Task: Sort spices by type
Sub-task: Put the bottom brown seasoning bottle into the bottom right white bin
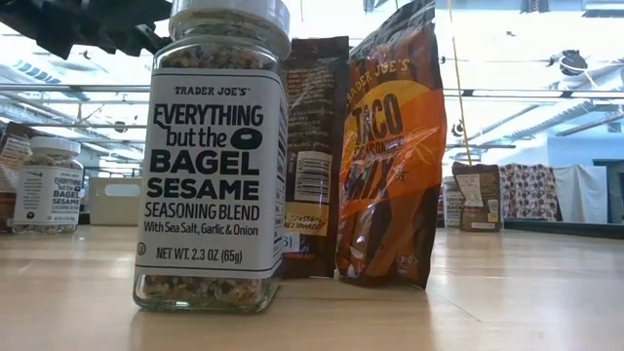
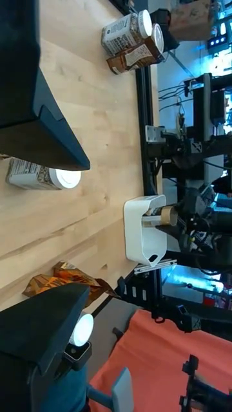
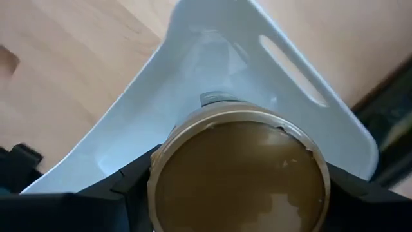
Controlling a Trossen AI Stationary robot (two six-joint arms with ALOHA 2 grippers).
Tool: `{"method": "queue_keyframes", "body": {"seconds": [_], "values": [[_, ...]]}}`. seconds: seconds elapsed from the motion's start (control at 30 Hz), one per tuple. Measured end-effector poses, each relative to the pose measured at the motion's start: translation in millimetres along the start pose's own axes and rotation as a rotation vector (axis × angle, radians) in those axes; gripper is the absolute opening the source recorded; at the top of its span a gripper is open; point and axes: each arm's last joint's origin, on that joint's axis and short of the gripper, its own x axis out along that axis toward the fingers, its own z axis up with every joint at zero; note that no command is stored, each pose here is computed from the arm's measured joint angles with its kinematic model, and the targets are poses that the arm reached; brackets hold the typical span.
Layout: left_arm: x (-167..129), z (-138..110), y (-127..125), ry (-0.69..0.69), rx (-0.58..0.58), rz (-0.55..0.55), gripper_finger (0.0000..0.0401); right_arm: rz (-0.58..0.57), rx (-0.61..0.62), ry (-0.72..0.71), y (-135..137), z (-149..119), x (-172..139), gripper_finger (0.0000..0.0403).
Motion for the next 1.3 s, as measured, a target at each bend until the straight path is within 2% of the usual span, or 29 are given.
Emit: {"method": "queue_keyframes", "body": {"seconds": [0.2, 0.7, 1.3], "values": [[0, 0, 0, 0.000, 0.000, 0.000, 0.0301, -0.028, -0.020, -0.014, -5, 0, 9, 0.0267], [0, 0, 0, 0.001, 0.000, 0.000, 0.0301, -0.017, -0.083, -0.035, -9, -9, 11, 0.0268], [0, 0, 0, 0.000, 0.000, 0.000, 0.0301, -0.031, -0.042, 0.033, -7, -9, 8, 0.0268]]}}
